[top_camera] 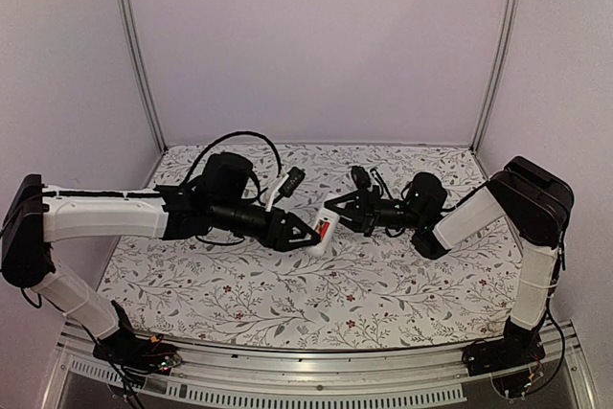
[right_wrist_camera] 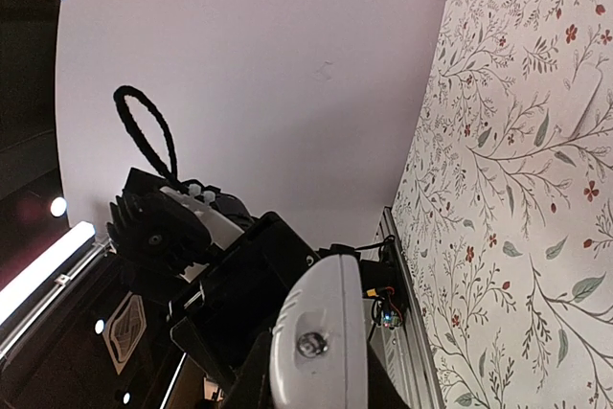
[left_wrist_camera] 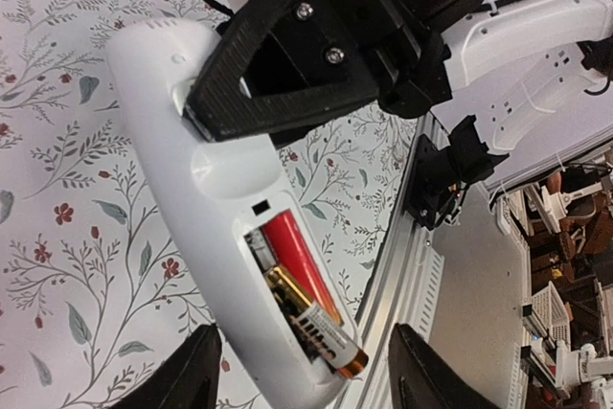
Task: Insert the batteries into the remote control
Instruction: Load the battery into the battery compartment.
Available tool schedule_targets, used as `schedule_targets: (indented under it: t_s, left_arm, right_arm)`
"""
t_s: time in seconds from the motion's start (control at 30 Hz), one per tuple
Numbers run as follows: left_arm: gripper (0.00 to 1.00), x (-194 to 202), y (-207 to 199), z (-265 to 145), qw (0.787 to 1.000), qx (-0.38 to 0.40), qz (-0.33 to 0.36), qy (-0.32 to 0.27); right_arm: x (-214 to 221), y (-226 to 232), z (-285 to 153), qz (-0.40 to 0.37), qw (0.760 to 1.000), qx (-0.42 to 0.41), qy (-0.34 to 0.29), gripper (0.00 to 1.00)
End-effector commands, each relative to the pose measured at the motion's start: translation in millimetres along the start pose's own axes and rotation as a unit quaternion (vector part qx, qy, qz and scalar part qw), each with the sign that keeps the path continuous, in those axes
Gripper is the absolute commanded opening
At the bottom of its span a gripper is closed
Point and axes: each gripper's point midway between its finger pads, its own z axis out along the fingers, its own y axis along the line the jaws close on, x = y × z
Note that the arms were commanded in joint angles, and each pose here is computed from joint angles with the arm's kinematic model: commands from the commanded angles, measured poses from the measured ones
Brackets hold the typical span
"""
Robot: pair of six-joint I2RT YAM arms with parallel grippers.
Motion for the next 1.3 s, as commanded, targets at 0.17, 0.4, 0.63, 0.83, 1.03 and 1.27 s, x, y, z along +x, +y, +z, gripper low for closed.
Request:
schedule_targets:
  t_s: [0.17,0.4,0.63,0.83,1.03,1.27]
  left_arm:
    - [0.54,-9.5,1.6,1.2,1.0,0.009,0.001,-0.008]
    - [0.48,-10.1,4.3,3.9,1.0,0.007,-0.004,-0.005]
    - [0.42,-15.5,7.5,3.5,1.0,0.004,-0.017,-0.011]
    - [0.35,-14.0,17.6,6.4,0.999,-0.005,-0.035,-0.008]
    - [0.29,-12.8,23.2,9.1,0.999,-0.012,-0.047,-0.003]
    - [0.24,-2.7,36.2,10.8,0.996,-0.045,-0.072,0.025]
  right_arm:
    - [1.1,21.1,5.0,-0.037,0.999,-0.036,0.006,0.0]
    - [4.3,26.1,7.4,-0.042,0.998,-0.042,0.013,0.0]
    - [7.5,28.0,9.1,-0.046,0.998,-0.044,0.018,0.0]
    - [9.2,33.7,10.2,-0.053,0.997,-0.049,0.02,0.0]
    - [10.0,41.2,10.0,-0.063,0.996,-0.054,0.02,0.0]
    - [9.8,44.5,9.4,-0.073,0.996,-0.052,0.02,0.0]
